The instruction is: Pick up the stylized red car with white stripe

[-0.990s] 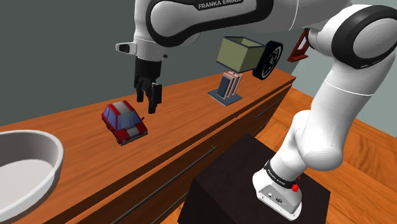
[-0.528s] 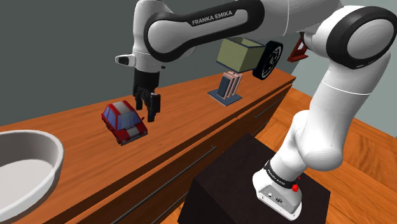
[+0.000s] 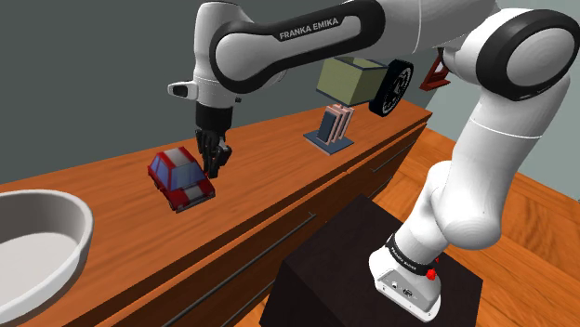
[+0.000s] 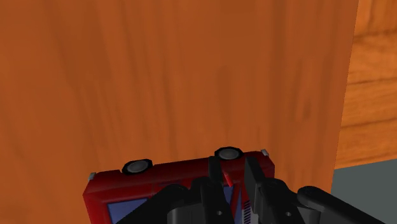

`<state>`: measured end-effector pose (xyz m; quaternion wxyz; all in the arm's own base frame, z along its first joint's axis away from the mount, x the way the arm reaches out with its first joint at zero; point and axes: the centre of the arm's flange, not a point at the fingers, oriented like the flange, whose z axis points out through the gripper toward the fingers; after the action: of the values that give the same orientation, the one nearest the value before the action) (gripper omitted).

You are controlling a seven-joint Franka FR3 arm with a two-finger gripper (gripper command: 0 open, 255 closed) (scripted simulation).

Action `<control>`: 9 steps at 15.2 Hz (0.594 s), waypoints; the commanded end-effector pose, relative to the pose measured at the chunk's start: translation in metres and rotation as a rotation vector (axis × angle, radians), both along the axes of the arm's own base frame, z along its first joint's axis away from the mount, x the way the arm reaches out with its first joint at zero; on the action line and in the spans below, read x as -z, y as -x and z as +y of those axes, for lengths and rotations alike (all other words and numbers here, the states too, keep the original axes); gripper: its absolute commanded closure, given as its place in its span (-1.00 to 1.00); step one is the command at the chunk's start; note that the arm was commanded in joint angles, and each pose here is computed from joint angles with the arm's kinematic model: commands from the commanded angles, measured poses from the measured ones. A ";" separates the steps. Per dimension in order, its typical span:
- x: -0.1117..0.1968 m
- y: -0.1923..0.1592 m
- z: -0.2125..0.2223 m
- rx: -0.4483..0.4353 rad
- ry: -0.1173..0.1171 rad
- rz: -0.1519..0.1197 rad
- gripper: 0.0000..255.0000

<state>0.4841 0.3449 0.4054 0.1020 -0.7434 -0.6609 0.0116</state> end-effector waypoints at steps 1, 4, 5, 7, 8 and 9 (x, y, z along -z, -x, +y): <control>0.002 -0.001 0.000 0.001 0.001 0.001 1.00; -0.005 -0.001 0.000 0.001 0.001 0.001 1.00; -0.010 0.000 -0.001 0.001 0.001 0.001 1.00; -0.021 -0.001 0.000 0.001 0.001 0.001 1.00; -0.026 -0.001 0.000 0.001 0.001 0.001 1.00; -0.031 -0.001 0.000 0.001 0.001 0.001 1.00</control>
<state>0.4853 0.3440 0.4301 0.1020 -0.7440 -0.6603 0.0122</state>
